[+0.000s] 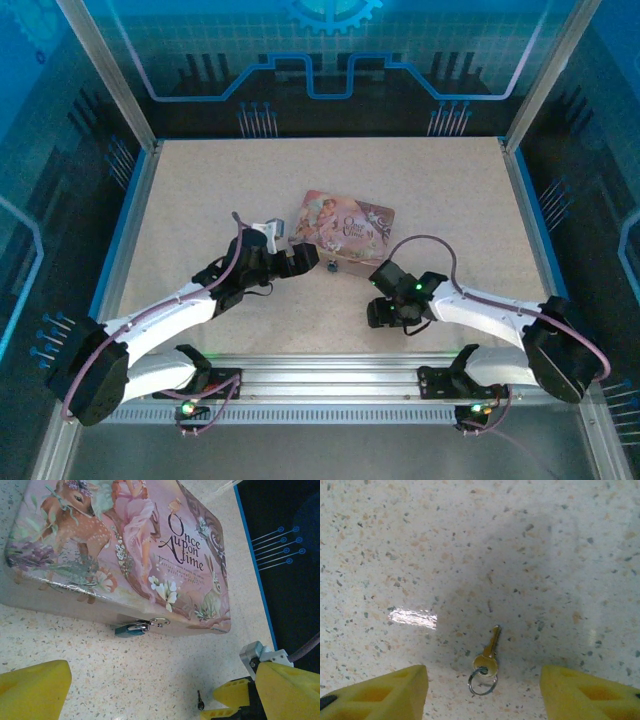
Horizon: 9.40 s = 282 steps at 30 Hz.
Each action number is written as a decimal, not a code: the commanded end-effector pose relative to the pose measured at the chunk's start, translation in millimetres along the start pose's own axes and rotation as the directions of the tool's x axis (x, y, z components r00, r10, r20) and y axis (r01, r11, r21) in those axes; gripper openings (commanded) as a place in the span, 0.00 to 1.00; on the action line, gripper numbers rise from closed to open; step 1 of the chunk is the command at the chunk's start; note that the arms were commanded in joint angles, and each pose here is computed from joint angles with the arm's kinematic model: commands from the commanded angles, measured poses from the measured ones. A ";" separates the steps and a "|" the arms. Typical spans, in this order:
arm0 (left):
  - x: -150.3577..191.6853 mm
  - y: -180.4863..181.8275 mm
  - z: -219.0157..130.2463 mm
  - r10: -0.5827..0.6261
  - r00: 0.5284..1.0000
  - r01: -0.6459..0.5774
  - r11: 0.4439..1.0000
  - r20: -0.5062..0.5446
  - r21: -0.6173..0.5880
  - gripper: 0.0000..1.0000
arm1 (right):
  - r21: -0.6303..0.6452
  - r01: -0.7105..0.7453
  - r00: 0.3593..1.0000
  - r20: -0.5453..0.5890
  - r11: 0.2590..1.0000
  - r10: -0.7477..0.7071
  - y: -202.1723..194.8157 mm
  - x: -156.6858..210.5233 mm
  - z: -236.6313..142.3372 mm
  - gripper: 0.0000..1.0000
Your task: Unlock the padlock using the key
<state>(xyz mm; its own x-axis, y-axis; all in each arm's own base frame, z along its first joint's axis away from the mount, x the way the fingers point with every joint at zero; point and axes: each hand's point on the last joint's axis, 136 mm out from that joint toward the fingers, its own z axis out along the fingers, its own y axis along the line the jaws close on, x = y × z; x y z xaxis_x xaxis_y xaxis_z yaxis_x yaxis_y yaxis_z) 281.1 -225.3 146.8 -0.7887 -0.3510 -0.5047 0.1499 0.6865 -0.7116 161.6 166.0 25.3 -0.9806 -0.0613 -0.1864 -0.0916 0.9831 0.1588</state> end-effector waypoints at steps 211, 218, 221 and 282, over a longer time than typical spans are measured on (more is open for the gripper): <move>5.2 -140.6 -42.2 0.116 0.993 -0.096 0.884 -0.016 0.457 0.19 | -0.615 0.588 0.769 0.626 0.525 -0.128 114.0 -84.3 -169.1 0.00; 7.7 -110.2 -44.5 0.162 0.987 -0.150 0.938 -0.013 0.313 0.59 | -0.584 0.527 0.807 0.571 0.617 -0.149 93.8 -94.6 -146.8 0.00; 14.5 -86.6 -39.1 0.198 0.980 -0.187 0.957 -0.030 0.221 0.69 | -0.595 0.494 0.830 0.539 0.634 -0.141 89.4 -104.0 -135.7 0.00; 48.7 18.4 116.5 0.426 0.902 -0.423 0.905 -0.074 0.048 0.71 | -0.539 0.140 0.977 0.214 0.831 -0.026 38.7 -163.7 -5.5 0.01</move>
<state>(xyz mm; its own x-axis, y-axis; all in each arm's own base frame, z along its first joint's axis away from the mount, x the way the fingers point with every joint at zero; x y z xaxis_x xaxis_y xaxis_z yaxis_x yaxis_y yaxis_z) 304.2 -291.2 34.2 -0.7248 0.0598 -0.6864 0.4655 0.7769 -0.4239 338.5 228.2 102.5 -0.8665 -0.0264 -0.4985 -0.3961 0.6440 0.6545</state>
